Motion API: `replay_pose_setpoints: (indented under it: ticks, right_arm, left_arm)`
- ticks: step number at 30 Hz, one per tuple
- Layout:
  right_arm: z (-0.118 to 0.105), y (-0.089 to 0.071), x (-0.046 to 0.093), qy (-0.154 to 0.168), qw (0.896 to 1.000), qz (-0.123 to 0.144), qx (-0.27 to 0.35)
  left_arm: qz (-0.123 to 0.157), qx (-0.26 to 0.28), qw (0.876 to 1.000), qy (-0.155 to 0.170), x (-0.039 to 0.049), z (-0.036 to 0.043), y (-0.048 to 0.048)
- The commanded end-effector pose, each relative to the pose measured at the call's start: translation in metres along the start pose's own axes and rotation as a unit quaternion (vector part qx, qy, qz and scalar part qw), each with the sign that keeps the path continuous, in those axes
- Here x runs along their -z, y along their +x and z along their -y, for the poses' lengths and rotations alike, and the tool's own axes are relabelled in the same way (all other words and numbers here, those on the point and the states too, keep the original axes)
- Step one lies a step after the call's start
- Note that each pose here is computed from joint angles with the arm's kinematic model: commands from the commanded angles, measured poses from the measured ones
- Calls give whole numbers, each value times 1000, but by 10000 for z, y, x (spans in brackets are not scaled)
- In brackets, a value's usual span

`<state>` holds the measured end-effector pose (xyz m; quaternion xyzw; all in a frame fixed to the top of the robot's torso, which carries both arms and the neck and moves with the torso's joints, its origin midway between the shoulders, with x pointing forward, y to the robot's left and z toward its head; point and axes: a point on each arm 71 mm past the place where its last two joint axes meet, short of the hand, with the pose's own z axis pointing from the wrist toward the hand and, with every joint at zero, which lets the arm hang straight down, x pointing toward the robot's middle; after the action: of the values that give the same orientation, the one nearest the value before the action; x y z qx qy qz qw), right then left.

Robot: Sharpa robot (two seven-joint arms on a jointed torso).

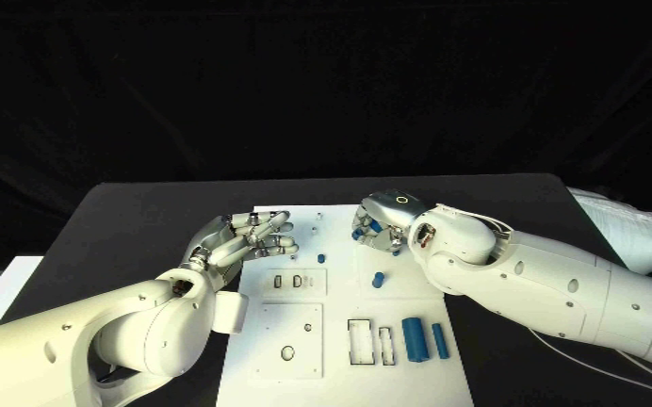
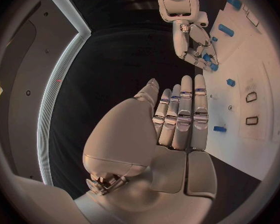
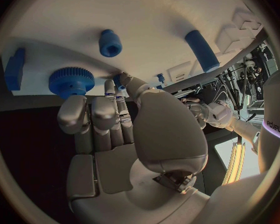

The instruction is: Assemble the parts on the task board

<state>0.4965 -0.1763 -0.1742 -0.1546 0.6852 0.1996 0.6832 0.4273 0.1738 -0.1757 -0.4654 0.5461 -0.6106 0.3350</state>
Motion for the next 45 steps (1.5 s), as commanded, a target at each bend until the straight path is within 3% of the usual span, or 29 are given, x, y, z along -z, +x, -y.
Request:
replay_pose_setpoints:
  ticks: [1,8,23,36,45]
  right_arm:
    - [-20,-55,0,-1,999,38,-23]
    - [-40,-115,-12,8,997,63,-51]
    - [-66,-182,-175,28,994,79,-69]
    - [-171,-181,-368,30,994,76,-76]
    - [-228,-162,-424,27,994,68,-81]
  left_arm:
    - [-2,2,1000,-2,-4,5,12]
    - [0,1,1000,-4,-4,3,6]
    - [0,1,1000,-3,0,7,-1]
    - [-4,1,1000,-1,-12,37,28]
    - [-5,0,1000,0,-20,50,30]
